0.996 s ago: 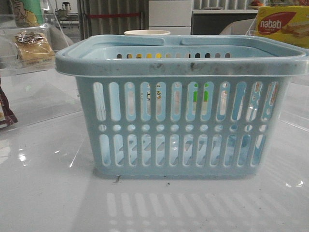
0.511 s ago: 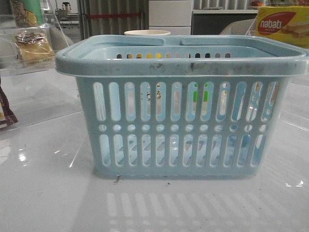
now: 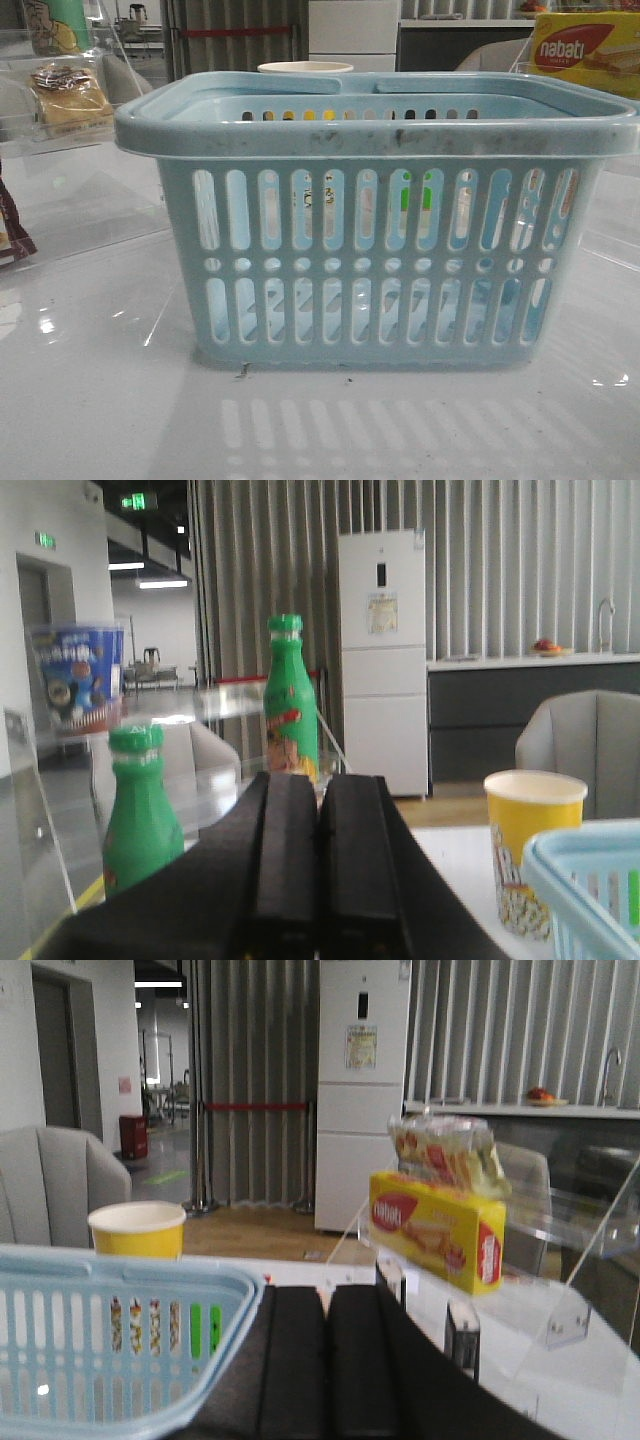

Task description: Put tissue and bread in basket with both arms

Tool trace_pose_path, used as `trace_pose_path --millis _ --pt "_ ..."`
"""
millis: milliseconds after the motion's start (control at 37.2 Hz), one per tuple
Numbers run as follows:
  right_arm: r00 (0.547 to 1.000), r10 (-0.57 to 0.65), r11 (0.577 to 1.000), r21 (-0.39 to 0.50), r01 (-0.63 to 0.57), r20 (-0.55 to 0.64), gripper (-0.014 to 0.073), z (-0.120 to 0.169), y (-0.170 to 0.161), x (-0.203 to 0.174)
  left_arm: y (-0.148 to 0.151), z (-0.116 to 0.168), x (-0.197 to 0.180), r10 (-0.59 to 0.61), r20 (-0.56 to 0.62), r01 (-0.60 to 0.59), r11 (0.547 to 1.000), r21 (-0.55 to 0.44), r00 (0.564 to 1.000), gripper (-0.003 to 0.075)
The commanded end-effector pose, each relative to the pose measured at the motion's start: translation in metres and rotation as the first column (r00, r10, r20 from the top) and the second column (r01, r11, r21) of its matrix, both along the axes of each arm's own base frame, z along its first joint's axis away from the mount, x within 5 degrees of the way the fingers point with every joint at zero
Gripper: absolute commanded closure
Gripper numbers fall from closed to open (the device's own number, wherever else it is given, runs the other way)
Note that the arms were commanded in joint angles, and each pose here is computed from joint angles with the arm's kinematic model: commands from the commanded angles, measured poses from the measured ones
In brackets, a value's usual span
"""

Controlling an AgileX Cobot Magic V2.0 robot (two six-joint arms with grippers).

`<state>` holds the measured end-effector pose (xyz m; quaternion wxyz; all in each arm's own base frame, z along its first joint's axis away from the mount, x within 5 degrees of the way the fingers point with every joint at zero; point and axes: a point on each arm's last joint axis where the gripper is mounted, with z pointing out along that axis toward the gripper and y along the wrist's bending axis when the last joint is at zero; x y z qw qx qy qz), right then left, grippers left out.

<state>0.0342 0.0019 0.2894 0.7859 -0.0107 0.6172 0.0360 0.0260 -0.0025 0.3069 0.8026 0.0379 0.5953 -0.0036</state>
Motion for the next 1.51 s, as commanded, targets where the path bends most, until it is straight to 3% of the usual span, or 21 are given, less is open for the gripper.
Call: trace_pose_path --millis 0,188,350,538,646,834,996,1104,1157,1238,1292,1346,1480 --pt "0.994 -0.008 1.000 -0.010 0.009 0.110 0.0537 0.048 -0.001 -0.010 0.001 0.047 -0.014 -0.006 0.094 0.008 1.000 -0.021 0.996 0.0624" --pt "1.000 -0.015 1.000 -0.014 0.015 0.014 0.0537 0.098 -0.001 0.000 0.000 0.100 -0.019 -0.020 0.058 0.020 1.000 -0.011 0.998 0.0624" --pt "0.977 -0.024 0.999 -0.028 0.019 -0.212 0.0537 0.117 0.000 0.033 -0.003 0.118 0.003 -0.034 -0.130 0.035 0.999 0.005 0.991 0.0624" --pt "0.855 -0.039 0.999 -0.051 0.014 -0.517 0.0537 0.089 0.002 0.075 -0.006 0.094 0.037 -0.038 -0.346 0.045 0.999 0.013 0.937 0.0624" --pt "0.779 -0.046 0.998 -0.061 0.010 -0.625 0.0537 0.076 0.003 0.089 -0.007 0.081 0.048 -0.038 -0.425 0.049 0.999 0.015 0.904 0.0624" --pt "0.668 -0.055 0.997 -0.071 0.003 -0.742 0.0537 0.058 0.004 0.107 -0.008 0.060 0.061 -0.036 -0.511 0.052 0.999 0.016 0.859 0.0624" --pt "0.614 -0.066 0.997 -0.083 -0.001 -0.786 0.0526 0.050 0.004 0.115 -0.008 0.054 0.066 -0.036 -0.538 0.053 0.998 0.016 0.842 0.0613" --pt "0.597 -0.078 0.995 -0.098 -0.002 -0.799 0.0400 0.046 0.004 0.121 -0.008 0.053 0.066 -0.031 -0.544 0.052 0.998 0.022 0.839 0.0478" --pt "0.590 -0.083 0.995 -0.104 -0.003 -0.803 0.0286 0.044 0.003 0.123 -0.007 0.052 0.066 -0.028 -0.545 0.050 0.998 0.027 0.838 0.0342" --pt "0.583 -0.086 0.994 -0.109 -0.004 -0.808 0.0118 0.042 0.003 0.127 -0.007 0.052 0.066 -0.024 -0.545 0.049 0.998 0.031 0.838 0.0204" --pt "0.587 -0.101 0.992 -0.127 -0.004 -0.803 0.0024 0.042 0.002 0.130 -0.007 0.052 0.066 -0.022 -0.545 0.048 0.998 0.034 0.838 0.0161" --pt "0.592 -0.111 0.991 -0.134 0.004 -0.798 -0.0017 0.041 0.001 0.134 -0.007 0.052 0.066 -0.020 -0.545 0.048 0.998 0.036 0.838 0.0157" --pt "0.584 -0.149 0.989 -0.124 0.083 -0.798 -0.0018 0.046 -0.010 0.150 -0.007 0.053 0.066 -0.020 -0.543 0.047 0.998 0.036 0.839 0.0160"
